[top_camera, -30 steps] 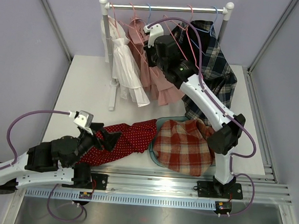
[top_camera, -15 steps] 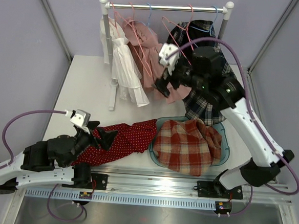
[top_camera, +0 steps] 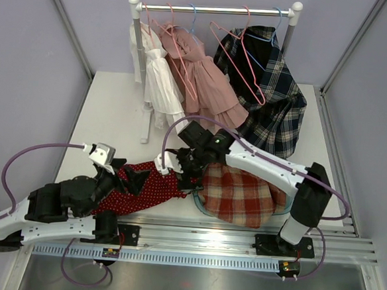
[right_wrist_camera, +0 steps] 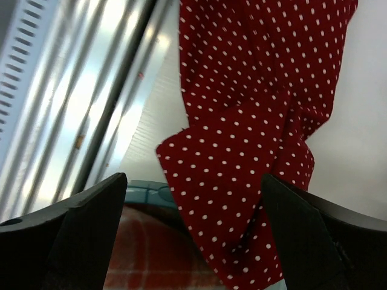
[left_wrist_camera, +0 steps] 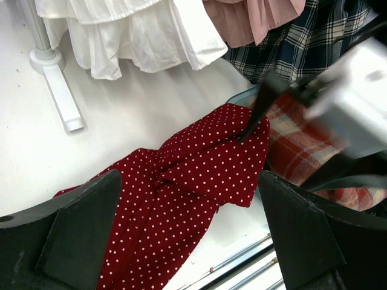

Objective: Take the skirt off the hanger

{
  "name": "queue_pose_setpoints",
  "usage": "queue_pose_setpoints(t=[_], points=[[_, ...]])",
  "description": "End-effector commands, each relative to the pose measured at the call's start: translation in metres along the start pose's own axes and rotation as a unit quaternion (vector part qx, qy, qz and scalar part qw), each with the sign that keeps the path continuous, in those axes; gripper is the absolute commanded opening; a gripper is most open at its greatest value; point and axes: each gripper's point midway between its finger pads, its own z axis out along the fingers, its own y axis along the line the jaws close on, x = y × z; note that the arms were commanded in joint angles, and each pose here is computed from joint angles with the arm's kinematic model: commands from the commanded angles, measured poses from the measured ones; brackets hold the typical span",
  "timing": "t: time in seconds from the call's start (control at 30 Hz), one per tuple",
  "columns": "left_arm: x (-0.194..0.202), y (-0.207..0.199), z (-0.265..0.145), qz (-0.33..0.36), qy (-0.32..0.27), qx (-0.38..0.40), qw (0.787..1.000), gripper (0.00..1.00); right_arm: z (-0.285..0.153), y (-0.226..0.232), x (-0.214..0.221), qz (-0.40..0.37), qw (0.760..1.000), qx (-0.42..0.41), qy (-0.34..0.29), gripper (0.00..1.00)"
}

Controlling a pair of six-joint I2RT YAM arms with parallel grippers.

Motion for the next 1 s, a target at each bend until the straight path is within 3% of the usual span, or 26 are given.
queue_pose_setpoints(t=[0.0, 0.4, 0.53, 0.63, 0.67, 0.83, 0.97], points=[[-0.009, 0.005, -0.007, -0.025, -0.011, -0.001, 1.000, 0.99, 0.010, -0.052, 0.003, 0.022, 0.995, 0.097, 0.029, 0.99], [-0.008, 0.030, -0.027, -0.070, -0.021, -0.006, 0.997, 0.99, 0.084, -0.081, 0.063, 0.080, 0.987, 0.104, 0.091, 0.99], [-0.006, 0.034, -0.030, -0.084, -0.026, -0.006, 0.996, 0.99, 0.100, -0.079, 0.076, 0.094, 0.987, 0.088, 0.100, 0.90], [-0.005, 0.035, -0.031, -0.088, -0.028, -0.005, 0.996, 0.99, 0.107, -0.077, 0.081, 0.105, 0.986, 0.076, 0.106, 0.69], [-0.006, 0.035, -0.031, -0.089, -0.028, -0.004, 0.996, 0.99, 0.108, -0.075, 0.080, 0.109, 0.986, 0.070, 0.109, 0.53], [-0.005, 0.034, -0.031, -0.091, -0.027, -0.002, 0.995, 0.99, 0.085, -0.076, 0.054, 0.103, 0.988, 0.073, 0.088, 0.03], [-0.006, 0.034, -0.031, -0.095, -0.028, -0.001, 0.995, 0.99, 0.020, -0.078, -0.008, 0.078, 0.992, 0.101, 0.024, 0.00]])
